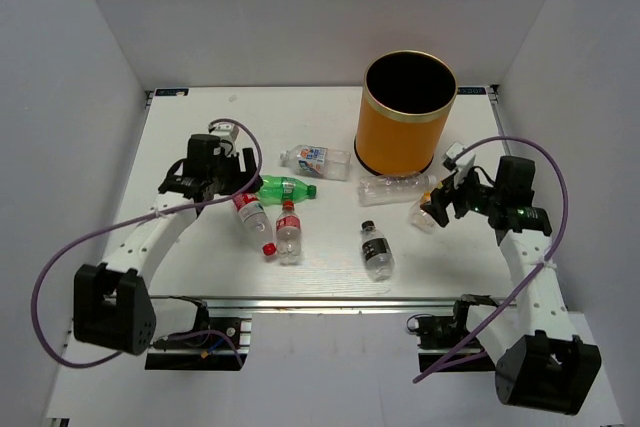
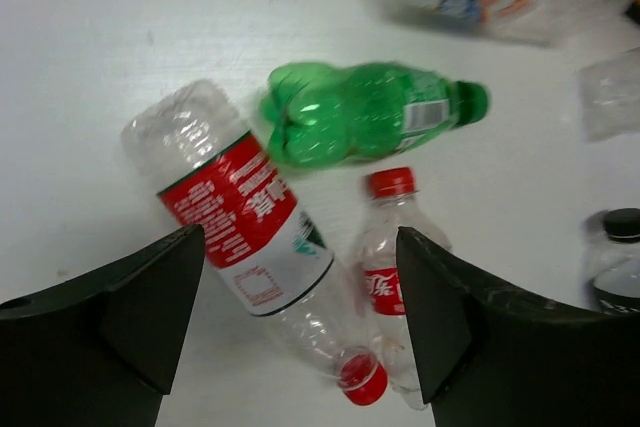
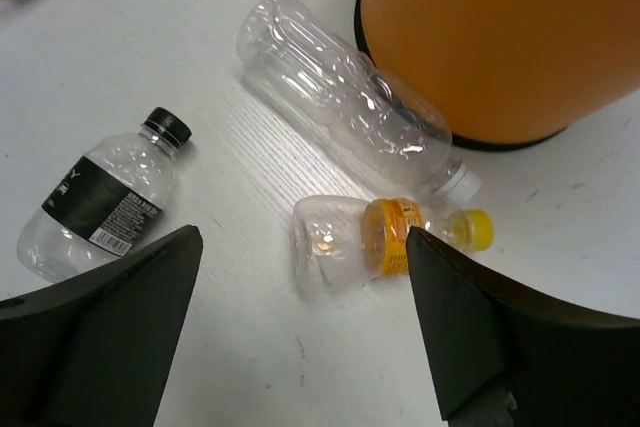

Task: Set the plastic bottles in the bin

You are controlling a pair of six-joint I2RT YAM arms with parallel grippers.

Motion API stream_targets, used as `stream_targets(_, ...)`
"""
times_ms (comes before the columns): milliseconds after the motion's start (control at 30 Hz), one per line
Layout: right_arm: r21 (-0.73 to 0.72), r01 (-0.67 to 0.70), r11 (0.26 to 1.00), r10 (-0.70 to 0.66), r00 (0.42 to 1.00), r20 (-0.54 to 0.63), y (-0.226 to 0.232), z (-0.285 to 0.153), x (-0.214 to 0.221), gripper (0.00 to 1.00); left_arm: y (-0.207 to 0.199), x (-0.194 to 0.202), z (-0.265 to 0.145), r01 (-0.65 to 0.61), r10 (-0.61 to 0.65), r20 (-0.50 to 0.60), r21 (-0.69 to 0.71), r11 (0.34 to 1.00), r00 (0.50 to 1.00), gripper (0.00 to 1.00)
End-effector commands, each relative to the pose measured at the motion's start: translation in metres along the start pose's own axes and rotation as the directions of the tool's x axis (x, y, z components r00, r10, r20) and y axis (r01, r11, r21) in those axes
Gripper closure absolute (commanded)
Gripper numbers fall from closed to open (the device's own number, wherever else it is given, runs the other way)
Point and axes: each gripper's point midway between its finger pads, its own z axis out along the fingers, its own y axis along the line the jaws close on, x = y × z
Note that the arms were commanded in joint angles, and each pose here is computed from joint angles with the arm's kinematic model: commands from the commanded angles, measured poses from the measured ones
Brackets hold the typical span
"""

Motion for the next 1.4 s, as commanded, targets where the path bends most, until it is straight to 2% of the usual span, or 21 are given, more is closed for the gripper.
stream_targets(0,0.117,-0.015,0.993,0.02,0.999,-0.04,-0.02,-0.002,-0.002,0.1,0.022,0.015,-0.002,0.057,-0.069,-0.085,-0.139,0.989,0.994,0.13)
stream_targets(67,0.208,0.004,0.978,0.008,0.998,-0.061,-0.039,-0.002,0.001,0.1,0.026,0.014,-0.002,0.067,-0.081,-0.076,-0.165,0.984,0.994,0.12)
stream_targets(100,0.233,0.006,0.973,0.012,0.997,-0.072,-0.044,-0.003,0.002,0.1,0.027,0.016,0.0,0.076,-0.091,-0.083,-0.168,0.983,0.992,0.0)
stream_targets(200,0.273,-0.014,0.962,0.06,0.985,-0.16,-0.067,0.002,0.016,0.1,0.027,0.019,-0.001,0.076,-0.094,-0.088,-0.188,0.979,0.992,0.0)
stream_targets(233,0.316,-0.063,0.947,0.14,0.964,-0.227,-0.077,0.004,0.035,0.1,0.03,0.023,0.0,0.085,-0.107,-0.101,-0.203,0.975,0.989,0.0)
stream_targets(267,0.344,-0.117,0.932,0.205,0.951,-0.233,-0.091,0.009,0.03,0.11,0.03,0.023,0.0,0.085,-0.107,-0.101,-0.204,0.975,0.989,0.0)
stream_targets(300,0.347,-0.173,0.922,0.279,0.918,-0.282,-0.086,0.008,0.043,0.14,0.03,0.023,0.0,0.085,-0.107,-0.101,-0.204,0.975,0.989,0.0)
stream_targets(367,0.298,-0.25,0.921,0.343,0.883,-0.321,-0.081,0.02,0.055,0.15,0.03,0.023,0.0,0.085,-0.107,-0.101,-0.204,0.975,0.989,0.0)
stream_targets(433,0.326,-0.256,0.91,0.354,0.888,-0.293,-0.083,0.022,0.053,0.15,0.026,0.019,-0.003,0.087,-0.105,-0.088,-0.187,0.979,0.991,0.0)
stream_targets(467,0.34,-0.267,0.902,0.374,0.876,-0.305,-0.079,0.023,0.065,0.1,0.024,0.018,-0.003,0.088,-0.104,-0.082,-0.175,0.981,0.991,0.0)
stream_targets(500,0.366,-0.264,0.892,0.375,0.884,-0.278,-0.085,0.024,0.062,0.1,0.021,0.016,-0.004,0.089,-0.103,-0.078,-0.161,0.983,0.992,0.0)
stream_targets(700,0.317,-0.482,0.817,0.566,0.775,-0.28,-0.058,0.042,0.077,0.1,0.016,0.01,-0.008,0.09,-0.099,-0.057,-0.132,0.987,0.993,0.0)
stream_targets(967,0.378,-0.533,0.757,0.644,0.706,-0.295,-0.05,0.053,0.101,0.1,0.011,0.007,-0.009,0.091,-0.096,-0.046,-0.109,0.99,0.994,0.0)
stream_targets(1133,0.414,-0.529,0.74,0.655,0.707,-0.267,-0.053,0.063,0.109,0.1,0.012,0.009,-0.011,0.091,-0.096,-0.046,-0.109,0.99,0.994,0.0)
stream_targets(1267,0.451,-0.51,0.732,0.666,0.674,-0.319,-0.051,0.064,0.127,0.1,0.011,0.007,-0.01,0.091,-0.095,-0.038,-0.106,0.99,0.995,0.0)
stream_targets(1367,0.48,-0.479,0.735,0.663,0.658,-0.358,-0.051,0.06,0.139,0.1,0.003,0.006,-0.01,0.072,-0.075,-0.044,-0.054,0.996,0.996,0.0)
